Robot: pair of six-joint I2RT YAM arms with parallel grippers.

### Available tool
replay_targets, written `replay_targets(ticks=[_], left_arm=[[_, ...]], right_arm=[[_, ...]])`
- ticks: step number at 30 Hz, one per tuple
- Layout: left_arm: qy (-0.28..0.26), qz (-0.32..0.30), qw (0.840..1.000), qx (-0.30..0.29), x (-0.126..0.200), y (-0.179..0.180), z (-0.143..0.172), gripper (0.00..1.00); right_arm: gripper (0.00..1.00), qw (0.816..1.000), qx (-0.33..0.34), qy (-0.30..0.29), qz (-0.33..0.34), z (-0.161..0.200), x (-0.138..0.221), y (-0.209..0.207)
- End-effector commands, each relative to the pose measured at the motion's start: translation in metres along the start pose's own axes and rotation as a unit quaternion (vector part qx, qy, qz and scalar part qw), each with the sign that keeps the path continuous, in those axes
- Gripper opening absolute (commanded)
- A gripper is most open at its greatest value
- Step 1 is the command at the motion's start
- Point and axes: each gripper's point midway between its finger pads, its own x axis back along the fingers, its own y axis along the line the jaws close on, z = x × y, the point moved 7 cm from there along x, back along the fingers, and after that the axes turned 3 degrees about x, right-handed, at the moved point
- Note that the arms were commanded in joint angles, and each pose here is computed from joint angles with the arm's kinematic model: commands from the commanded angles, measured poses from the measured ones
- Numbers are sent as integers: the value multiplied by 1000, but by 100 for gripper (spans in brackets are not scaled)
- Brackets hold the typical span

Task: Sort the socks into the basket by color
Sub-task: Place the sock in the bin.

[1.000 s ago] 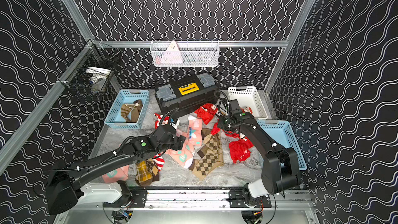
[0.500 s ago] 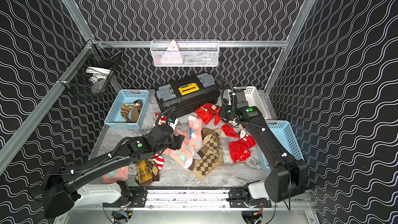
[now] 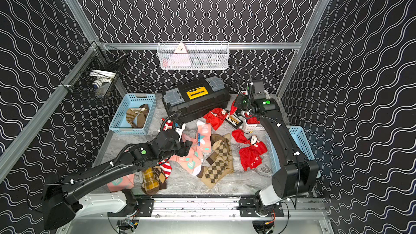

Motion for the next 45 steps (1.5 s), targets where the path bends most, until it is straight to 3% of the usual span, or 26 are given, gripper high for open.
replay_targets(ticks=[1, 6, 15, 25, 33, 37, 45], left_arm=[[-2, 5, 1000, -3, 5, 0, -2, 75], [4, 6, 1000, -8, 5, -1, -2, 75], [9, 10, 1000, -14, 4, -3, -2, 75], [18, 5, 1000, -19, -2, -3, 2, 75], [24, 5, 999, -25, -8, -5, 3, 75], [25, 6, 999, -25, -9, -5, 3, 75], [28, 2, 999, -25, -9, -4, 4, 76]], right_arm=[[0, 1000, -6, -24, -5, -20, -4, -4], [0, 999, -21, -43, 20, -46, -23, -29], [0, 996, -86, -24, 30, -72, -78, -89], [1, 988, -143, 44, 33, -37, -140, -128], [18, 984, -161, 68, 41, -13, -152, -144], [36, 981, -166, 86, 52, -2, -161, -151], [57, 981, -161, 86, 60, -3, -151, -149]])
